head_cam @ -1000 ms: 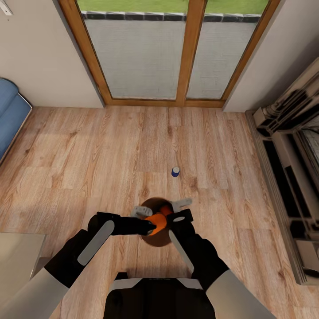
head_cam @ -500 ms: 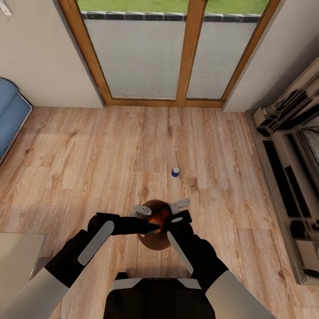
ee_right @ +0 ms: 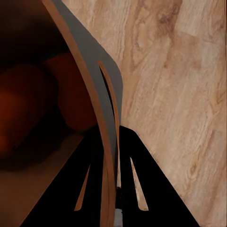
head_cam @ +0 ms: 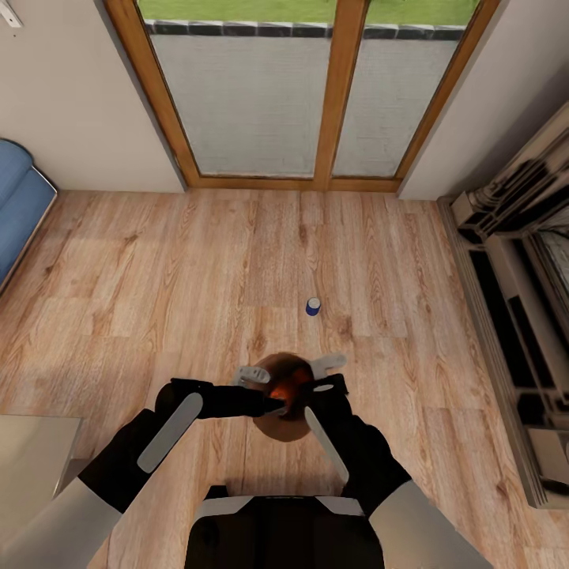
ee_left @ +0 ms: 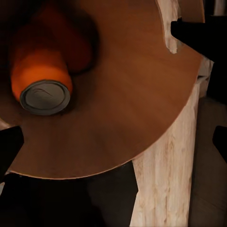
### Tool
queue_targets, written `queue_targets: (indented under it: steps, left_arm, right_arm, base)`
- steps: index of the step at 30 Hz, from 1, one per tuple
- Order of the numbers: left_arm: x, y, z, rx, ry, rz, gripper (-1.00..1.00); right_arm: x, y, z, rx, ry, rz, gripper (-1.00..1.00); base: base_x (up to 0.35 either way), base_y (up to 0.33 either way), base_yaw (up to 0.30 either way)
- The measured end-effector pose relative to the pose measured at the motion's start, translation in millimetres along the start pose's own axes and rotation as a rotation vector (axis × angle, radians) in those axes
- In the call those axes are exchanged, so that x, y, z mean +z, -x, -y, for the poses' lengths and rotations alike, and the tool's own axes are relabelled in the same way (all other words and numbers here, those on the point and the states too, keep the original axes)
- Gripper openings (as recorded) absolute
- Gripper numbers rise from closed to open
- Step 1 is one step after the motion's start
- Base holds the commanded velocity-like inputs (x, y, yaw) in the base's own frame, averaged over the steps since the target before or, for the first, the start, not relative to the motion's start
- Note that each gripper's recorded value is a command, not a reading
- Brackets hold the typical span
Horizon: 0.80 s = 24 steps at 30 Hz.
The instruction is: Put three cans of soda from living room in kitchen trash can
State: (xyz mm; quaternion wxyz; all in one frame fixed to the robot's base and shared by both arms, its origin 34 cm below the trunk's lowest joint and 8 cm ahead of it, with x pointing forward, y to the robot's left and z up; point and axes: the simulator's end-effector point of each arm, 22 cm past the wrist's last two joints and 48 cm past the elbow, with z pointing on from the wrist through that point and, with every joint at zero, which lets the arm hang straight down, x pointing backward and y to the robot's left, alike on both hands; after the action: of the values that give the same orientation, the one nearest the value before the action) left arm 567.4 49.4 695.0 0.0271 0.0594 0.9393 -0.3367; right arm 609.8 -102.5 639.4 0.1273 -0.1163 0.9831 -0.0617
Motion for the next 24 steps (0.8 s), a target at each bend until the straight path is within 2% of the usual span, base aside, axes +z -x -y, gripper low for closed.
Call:
queue_targets:
  steps: [2, 3, 7, 24]
  left_arm:
    - [-0.1, -0.1, -0.1, 0.000, 0.000, 0.000, 1.00]
    - [0.0, -0.4, -0.5, 0.000, 0.001, -0.001, 1.00]
    - [0.1, -1.3, -2.4, -0.004, 0.005, -0.003, 1.00]
    - [-14.7, 3.8, 1.3, 0.009, 0.014, 0.013, 1.00]
  right_arm:
    - [2.5, -1.8, 14.4, 0.005, -0.033, -0.011, -1.00]
    - [4.4, -3.1, 20.8, 0.033, -0.036, -0.019, -1.00]
    - [5.4, -0.9, 31.2, 0.084, -0.039, -0.019, -1.00]
    - [-9.5, 8.8, 43.0, 0.106, -0.054, 0.004, -1.00]
  base:
    - [0.000, 0.000, 0.000]
    - [0.000, 0.000, 0.000]
    - [0.000, 0.000, -0.043]
    - [0.000, 0.000, -0.081]
